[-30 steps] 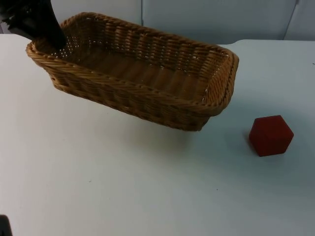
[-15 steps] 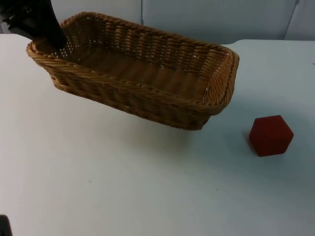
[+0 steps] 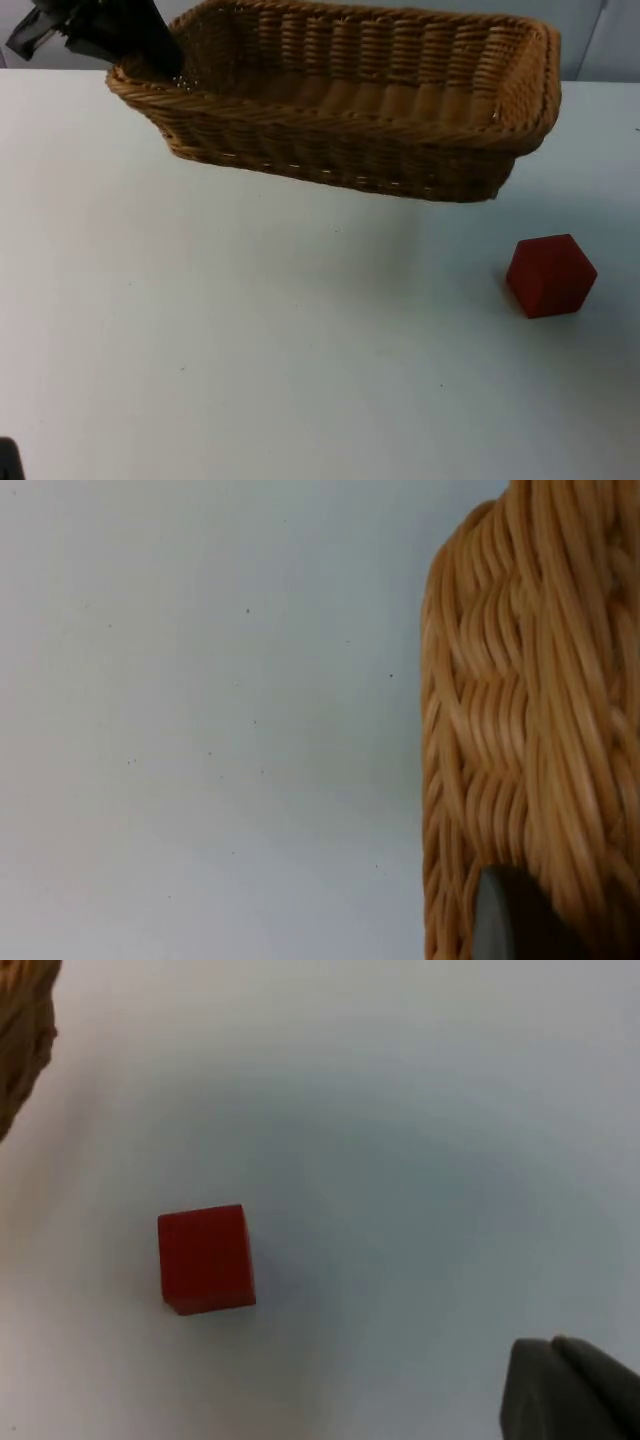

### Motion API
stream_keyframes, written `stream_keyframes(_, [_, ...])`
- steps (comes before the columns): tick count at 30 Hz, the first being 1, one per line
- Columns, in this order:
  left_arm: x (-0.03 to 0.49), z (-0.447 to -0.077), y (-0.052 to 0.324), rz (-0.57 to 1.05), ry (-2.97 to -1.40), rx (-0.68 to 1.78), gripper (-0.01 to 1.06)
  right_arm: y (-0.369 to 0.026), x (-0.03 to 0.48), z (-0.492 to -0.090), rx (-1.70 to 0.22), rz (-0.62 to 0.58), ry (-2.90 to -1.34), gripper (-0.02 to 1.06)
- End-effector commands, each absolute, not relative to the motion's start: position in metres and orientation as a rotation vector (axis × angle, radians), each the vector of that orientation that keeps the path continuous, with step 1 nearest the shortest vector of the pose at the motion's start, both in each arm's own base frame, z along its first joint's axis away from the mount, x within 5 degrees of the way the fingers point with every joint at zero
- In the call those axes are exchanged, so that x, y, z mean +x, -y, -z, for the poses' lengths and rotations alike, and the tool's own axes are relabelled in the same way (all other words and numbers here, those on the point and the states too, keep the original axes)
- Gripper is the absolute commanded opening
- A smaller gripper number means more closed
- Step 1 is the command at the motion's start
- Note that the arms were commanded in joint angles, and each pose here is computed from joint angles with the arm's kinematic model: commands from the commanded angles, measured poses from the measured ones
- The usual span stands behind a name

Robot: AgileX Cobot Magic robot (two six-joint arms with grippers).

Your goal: Pick up the basket with the left hand and place the cube into the basket with the right hand.

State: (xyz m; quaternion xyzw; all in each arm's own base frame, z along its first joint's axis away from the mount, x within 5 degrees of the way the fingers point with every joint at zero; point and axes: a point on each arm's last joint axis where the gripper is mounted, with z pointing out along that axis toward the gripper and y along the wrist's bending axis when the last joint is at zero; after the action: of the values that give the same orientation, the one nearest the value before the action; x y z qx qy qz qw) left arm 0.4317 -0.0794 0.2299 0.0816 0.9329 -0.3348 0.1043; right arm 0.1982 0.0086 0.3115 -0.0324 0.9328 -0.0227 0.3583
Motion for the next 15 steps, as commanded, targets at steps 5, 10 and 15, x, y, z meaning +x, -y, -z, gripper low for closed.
stream_keyframes(5, [0.434,-0.237,0.082,1.013,-2.697,0.2,0.0,-0.011,0.207,-0.327,-0.086,0.041,-2.338,0.0])
stream_keyframes(10, [0.437,-0.237,0.082,0.991,-2.675,0.181,0.0,-0.012,0.207,-0.327,-0.078,0.025,-2.338,0.0])
stream_keyframes(15, [0.442,-0.237,0.08,0.955,-2.639,0.15,0.0,-0.012,0.207,-0.327,-0.075,0.018,-2.338,0.0])
